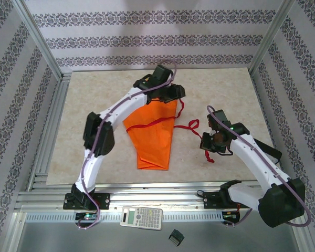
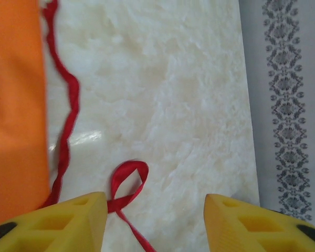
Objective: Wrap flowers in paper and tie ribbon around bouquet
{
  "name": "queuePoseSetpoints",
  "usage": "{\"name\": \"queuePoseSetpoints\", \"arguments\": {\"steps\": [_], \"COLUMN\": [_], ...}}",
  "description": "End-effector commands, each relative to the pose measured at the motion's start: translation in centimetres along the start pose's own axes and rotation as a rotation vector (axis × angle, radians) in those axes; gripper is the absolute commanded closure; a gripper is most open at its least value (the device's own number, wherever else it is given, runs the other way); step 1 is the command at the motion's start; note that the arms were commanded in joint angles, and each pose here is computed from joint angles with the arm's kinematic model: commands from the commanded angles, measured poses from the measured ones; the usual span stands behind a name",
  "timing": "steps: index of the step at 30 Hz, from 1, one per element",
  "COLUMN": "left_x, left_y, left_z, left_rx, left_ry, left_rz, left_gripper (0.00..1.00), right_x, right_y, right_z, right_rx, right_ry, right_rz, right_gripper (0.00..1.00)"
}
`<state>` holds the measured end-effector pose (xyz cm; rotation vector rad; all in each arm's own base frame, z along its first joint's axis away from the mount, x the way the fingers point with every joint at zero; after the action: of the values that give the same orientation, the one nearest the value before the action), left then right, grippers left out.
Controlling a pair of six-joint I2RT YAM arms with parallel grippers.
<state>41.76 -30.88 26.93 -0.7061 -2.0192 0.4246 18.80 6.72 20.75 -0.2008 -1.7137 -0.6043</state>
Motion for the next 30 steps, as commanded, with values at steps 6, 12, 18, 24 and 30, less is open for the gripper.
{"name": "queuePoseSetpoints", "arguments": {"steps": [6, 12, 18, 24, 30], "left_x": [5.3, 4.2, 2.7, 2.0, 2.0], "left_y": [8.0, 11.9, 15.2, 16.4, 16.7], "left_z": [9.0, 9.7, 12.1, 12.5, 12.8], "left_rx": [0.640, 0.938, 1.116, 1.150, 1.157], "left_ry": [-0.021, -0.151, -0.151, -0.144, -0.146], "left_rz": [-0.269, -0.302, -0.373, -0.336, -0.316], "left_gripper": [0.54, 0.50, 0.51, 0.69, 0.83], "right_x": [2.4, 3.1, 3.7, 3.7, 2.9], "right_y": [5.8, 11.1, 15.0, 18.0, 21.2], "right_z": [-1.0, -0.8, -1.4, -3.4, -5.7], "right_rx": [0.065, 0.006, -0.135, -0.296, -0.385], "right_ry": [0.043, 0.110, 0.076, 0.014, -0.051], "right_rz": [-0.269, -0.408, -0.484, -0.537, -0.532], "right_gripper": [1.00, 1.00, 1.00, 1.00, 1.00]}}
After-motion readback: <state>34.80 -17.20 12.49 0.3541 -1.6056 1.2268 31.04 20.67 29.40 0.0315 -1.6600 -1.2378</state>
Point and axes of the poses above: each hand's point on the last joint's axis, 136 mm out from that joint toward the fingers, its own x axis back along the fingers, its own y axis along the line the jaws close on, z = x × y, the point moved 10 cm from there along x, back along the fingers, and after that the axes turned 15 degrees about -x, right-handed, at the moved point
